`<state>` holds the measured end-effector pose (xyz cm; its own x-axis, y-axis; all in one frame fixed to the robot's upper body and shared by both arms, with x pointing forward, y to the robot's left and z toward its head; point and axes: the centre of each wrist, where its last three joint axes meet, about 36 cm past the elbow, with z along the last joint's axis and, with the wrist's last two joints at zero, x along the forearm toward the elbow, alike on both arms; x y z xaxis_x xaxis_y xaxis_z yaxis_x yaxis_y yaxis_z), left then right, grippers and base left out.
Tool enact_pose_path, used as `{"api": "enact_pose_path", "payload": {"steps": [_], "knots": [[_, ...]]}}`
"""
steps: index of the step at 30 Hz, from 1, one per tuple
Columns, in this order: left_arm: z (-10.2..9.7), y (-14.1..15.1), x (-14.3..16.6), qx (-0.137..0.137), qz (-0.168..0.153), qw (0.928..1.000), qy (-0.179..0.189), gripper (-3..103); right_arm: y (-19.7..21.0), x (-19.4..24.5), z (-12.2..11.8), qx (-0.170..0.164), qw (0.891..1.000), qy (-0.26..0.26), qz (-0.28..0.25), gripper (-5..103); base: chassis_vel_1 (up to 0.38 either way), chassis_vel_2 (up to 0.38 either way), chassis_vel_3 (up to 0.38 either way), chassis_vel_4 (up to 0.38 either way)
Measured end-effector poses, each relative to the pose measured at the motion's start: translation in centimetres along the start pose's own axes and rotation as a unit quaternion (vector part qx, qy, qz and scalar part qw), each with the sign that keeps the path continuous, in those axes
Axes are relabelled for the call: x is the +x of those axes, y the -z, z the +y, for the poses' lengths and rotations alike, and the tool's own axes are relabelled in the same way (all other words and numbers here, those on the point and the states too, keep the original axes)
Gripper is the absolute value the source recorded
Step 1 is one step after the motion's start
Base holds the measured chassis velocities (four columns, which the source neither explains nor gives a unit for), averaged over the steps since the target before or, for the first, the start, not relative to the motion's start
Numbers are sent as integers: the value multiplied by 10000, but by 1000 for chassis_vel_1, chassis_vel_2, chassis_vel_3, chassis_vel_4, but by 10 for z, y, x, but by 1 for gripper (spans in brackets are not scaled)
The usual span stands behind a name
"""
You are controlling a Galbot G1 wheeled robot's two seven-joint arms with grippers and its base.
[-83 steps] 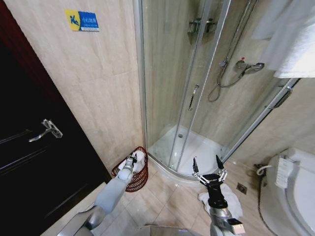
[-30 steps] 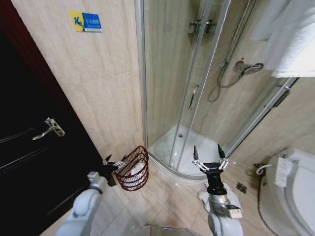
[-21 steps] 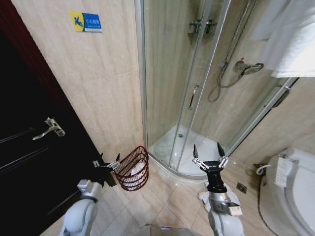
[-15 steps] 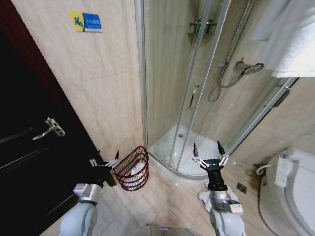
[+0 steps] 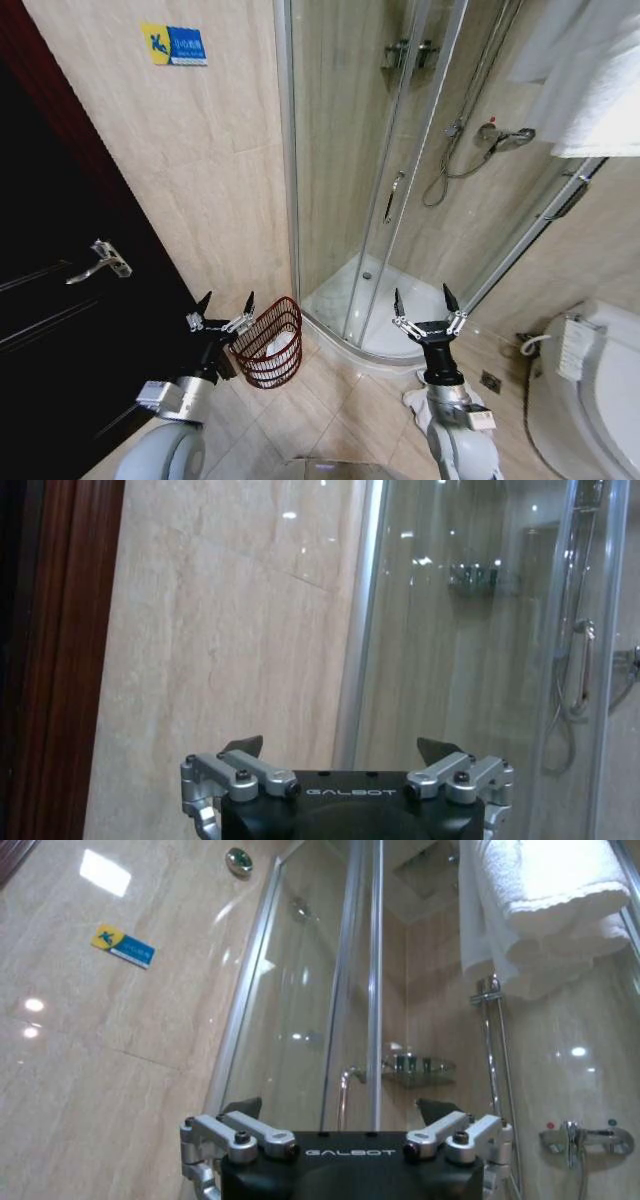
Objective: Discard the used towel into the hamper.
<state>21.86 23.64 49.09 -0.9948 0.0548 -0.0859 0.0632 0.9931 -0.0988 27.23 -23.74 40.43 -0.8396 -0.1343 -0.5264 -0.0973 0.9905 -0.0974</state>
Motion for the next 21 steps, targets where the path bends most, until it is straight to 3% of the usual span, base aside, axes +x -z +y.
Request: {"api": "enact_pose_path", "payload": {"steps": [9,21], "knots": [[-8,-21,0,29,99,9999,-90,100,8,-6,1,-7,10000,-12,-72,100,0,0,0,0],[-8,-23,0,25,105,9999,-101,100,43,-9,-15,128,9990,-10,-439,100,0,0,0,0]]}}
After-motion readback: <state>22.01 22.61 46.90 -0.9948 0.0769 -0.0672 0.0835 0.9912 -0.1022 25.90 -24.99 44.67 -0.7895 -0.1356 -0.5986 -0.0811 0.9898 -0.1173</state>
